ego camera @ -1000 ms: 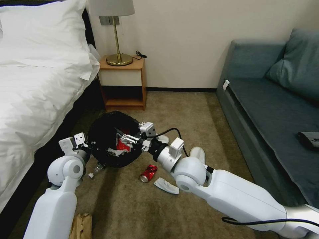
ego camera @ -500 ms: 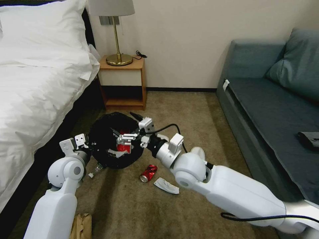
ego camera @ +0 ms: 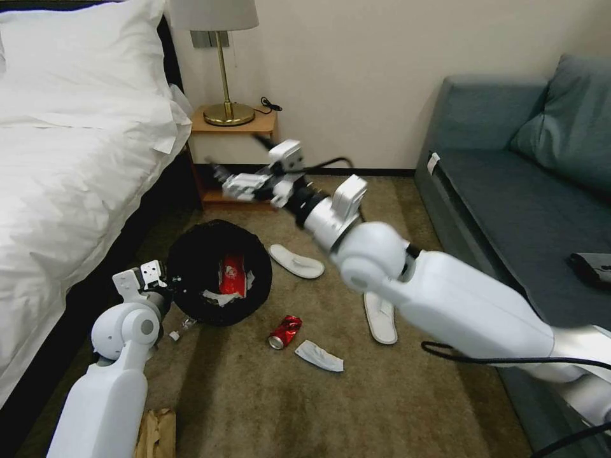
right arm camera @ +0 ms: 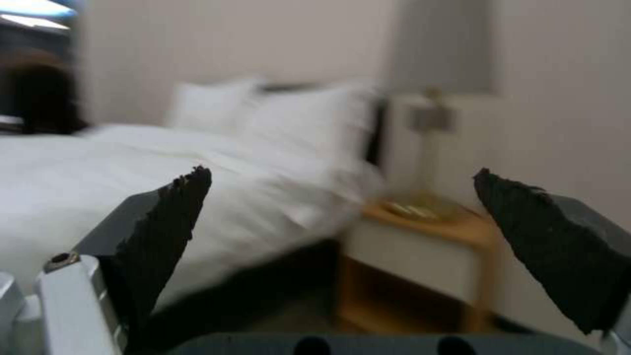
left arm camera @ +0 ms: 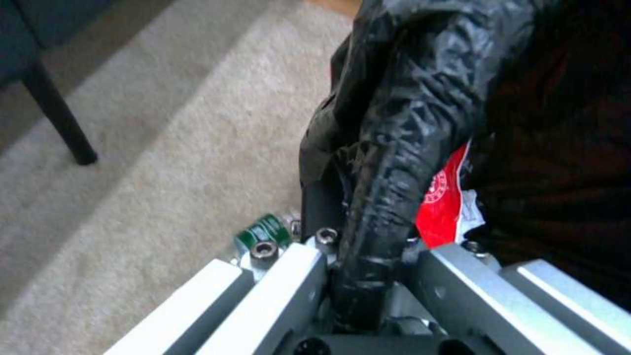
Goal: Pick up the trash bin, then pick up the garbage on the floor and place it into the trash bin.
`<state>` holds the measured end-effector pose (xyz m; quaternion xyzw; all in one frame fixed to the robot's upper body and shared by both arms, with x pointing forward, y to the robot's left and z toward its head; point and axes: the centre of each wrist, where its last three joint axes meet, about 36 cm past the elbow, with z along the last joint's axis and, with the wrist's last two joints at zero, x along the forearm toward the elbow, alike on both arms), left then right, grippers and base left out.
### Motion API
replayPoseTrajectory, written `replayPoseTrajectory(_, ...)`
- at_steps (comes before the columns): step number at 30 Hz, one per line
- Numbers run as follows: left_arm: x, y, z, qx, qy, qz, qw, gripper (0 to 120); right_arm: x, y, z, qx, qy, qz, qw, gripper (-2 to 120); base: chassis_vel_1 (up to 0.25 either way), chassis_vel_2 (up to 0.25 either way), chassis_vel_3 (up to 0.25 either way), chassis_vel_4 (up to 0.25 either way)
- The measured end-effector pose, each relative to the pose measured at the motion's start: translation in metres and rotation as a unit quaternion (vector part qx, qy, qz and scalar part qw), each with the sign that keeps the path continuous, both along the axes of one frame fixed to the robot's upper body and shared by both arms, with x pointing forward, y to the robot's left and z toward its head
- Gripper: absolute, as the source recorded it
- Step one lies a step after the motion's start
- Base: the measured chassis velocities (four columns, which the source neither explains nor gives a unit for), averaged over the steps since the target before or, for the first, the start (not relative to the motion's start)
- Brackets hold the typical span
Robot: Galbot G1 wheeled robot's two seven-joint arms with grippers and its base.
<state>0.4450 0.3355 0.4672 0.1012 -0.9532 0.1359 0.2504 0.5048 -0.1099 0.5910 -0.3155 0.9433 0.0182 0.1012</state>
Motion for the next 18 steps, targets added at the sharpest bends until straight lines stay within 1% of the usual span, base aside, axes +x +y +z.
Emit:
replayPoseTrajectory(1, 0.000, 0.000, 0.000, 0.000, 0.000, 0.000, 1.0000, 0, 0.000, 0.000, 0.000, 0.000, 0.000, 0.000, 1.000, 100, 0.000, 0.000, 0.000, 0.000)
replayPoseTrajectory(2, -0.002, 0.004, 0.004, 0.001, -0.006, 0.003, 1.0000, 0, 0.005, -0.012, -0.016, -0.012, 0.023, -0.034, 0.999, 100, 0.000, 0.000, 0.000, 0.000)
replayPoseTrajectory(3, -0.002, 0.004, 0.004, 0.001, -0.006, 0.003, 1.0000, 0, 0.005, -0.012, -0.016, -0.012, 0.023, -0.034, 0.999, 100, 0.000, 0.000, 0.000, 0.000)
replayPoseTrajectory(5, -0.003, 0.007, 0.010, 0.001, -0.013, 0.009, 0.9999, 0, 0.009, -0.026, -0.051, -0.032, 0.064, -0.073, 0.995, 100, 0.000, 0.000, 0.000, 0.000)
replayPoseTrajectory(6, -0.003, 0.007, 0.010, 0.001, -0.013, 0.009, 0.9999, 0, 0.009, -0.026, -0.051, -0.032, 0.064, -0.073, 0.995, 100, 0.000, 0.000, 0.000, 0.000)
replayPoseTrajectory(8, -0.005, 0.011, 0.017, -0.004, -0.019, 0.016, 0.9997, 0, 0.013, -0.039, -0.092, -0.056, 0.103, -0.108, 0.987, 100, 0.000, 0.000, 0.000, 0.000)
replayPoseTrajectory(9, -0.005, 0.012, 0.019, -0.005, -0.021, 0.018, 0.9996, 0, 0.014, -0.041, -0.103, -0.064, 0.113, -0.115, 0.985, 100, 0.000, 0.000, 0.000, 0.000)
replayPoseTrajectory(10, -0.005, 0.012, 0.019, -0.005, -0.021, 0.018, 0.9996, 0, 0.014, -0.041, -0.103, -0.064, 0.113, -0.115, 0.985, 100, 0.000, 0.000, 0.000, 0.000)
replayPoseTrajectory(12, -0.007, 0.016, 0.024, -0.011, -0.028, 0.024, 0.9993, 0, 0.018, -0.046, -0.137, -0.090, 0.145, -0.133, 0.976, 100, 0.000, 0.000, 0.000, 0.000)
replayPoseTrajectory(13, -0.007, 0.016, 0.024, -0.011, -0.028, 0.024, 0.9993, 0, 0.018, -0.046, -0.137, -0.090, 0.145, -0.133, 0.976, 100, 0.000, 0.000, 0.000, 0.000)
replayPoseTrajectory(14, -0.008, 0.018, 0.027, -0.013, -0.032, 0.027, 0.9991, 0, 0.019, -0.046, -0.155, -0.103, 0.161, -0.137, 0.972, 100, 0.000, 0.000, 0.000, 0.000)
replayPoseTrajectory(16, -0.009, 0.019, 0.029, -0.014, -0.033, 0.028, 0.9989, 0, 0.019, -0.045, -0.162, -0.108, 0.170, -0.136, 0.970, 100, 0.000, 0.000, 0.000, 0.000)
replayPoseTrajectory(18, -0.011, 0.022, 0.035, -0.018, -0.042, 0.032, 0.9985, 0, 0.013, -0.031, -0.190, -0.116, 0.216, -0.128, 0.961, 100, 0.000, 0.000, 0.000, 0.000)
